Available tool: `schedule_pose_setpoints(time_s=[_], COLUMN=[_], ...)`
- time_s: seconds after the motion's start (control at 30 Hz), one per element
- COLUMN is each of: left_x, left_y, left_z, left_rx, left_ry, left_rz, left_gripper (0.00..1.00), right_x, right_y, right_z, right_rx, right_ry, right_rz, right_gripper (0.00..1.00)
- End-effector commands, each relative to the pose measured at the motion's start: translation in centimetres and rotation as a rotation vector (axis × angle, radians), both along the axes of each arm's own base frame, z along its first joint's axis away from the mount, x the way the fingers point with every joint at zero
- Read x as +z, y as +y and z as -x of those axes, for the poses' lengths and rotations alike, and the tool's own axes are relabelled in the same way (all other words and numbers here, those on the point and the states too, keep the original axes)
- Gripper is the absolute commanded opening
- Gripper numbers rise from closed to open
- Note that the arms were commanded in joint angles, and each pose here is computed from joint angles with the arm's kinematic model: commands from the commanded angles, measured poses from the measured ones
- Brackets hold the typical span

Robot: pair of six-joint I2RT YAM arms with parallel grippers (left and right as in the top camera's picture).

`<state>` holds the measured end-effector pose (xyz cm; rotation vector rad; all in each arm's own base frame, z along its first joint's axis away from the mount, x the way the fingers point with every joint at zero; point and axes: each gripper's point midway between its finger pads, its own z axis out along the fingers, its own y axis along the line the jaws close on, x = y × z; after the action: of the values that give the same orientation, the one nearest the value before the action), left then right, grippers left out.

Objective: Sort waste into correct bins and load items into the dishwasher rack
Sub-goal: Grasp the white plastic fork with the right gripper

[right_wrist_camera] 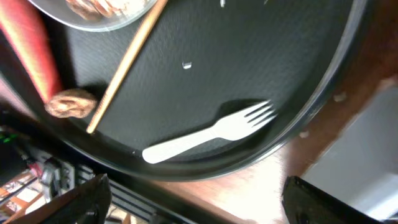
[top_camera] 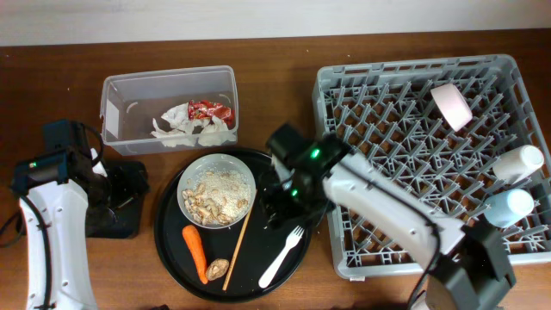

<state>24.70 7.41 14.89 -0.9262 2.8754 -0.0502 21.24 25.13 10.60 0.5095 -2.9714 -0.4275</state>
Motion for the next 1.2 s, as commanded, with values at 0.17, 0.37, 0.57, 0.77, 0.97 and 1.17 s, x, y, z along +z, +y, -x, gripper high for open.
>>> schedule_pose_setpoints(time_s=[0.17, 0.37, 0.57, 0.77, 0.97, 1.17], left_x=[0.0, -0.1, -0.1, -0.1, -0.1, -0.1], left_y=[0.2, 0.1, 0.1, 0.1, 0.1, 0.1], left_z=[0.1, 0.3, 0.3, 0.3, 0.3, 0.3], left_rx=[0.016, 0.016, 0.016, 0.016, 0.016, 0.016], left_ry=[0.005, 0.012, 0.011, 0.012, 0.012, 0.012], left_rz=[0.000, 0.002, 0.002, 0.002, 0.002, 0.002], left_gripper=[0.99, 0.99, 1.00, 0.99, 0.99, 0.99], right_x=[-8.0, -11.3, -12.3, -12.2, -9.5, 3.1], right_y=[0.9, 0.8, 1.6, 1.5, 2.7, 0.3], right_z=[4.5, 4.3, 2.7, 0.9, 0.0, -3.6], right_rx=[-0.348, -0.394, -0.404, -0.422, -0.361, -0.154], right_ry=[-0.022, -0.031, -0.096, -0.193, -0.244, -0.575], right_rz=[0.165, 0.191, 0.168, 0.168, 0.093, 0.076], right_gripper=[0.84, 0.73, 0.33, 0.10, 0.04, 0.04])
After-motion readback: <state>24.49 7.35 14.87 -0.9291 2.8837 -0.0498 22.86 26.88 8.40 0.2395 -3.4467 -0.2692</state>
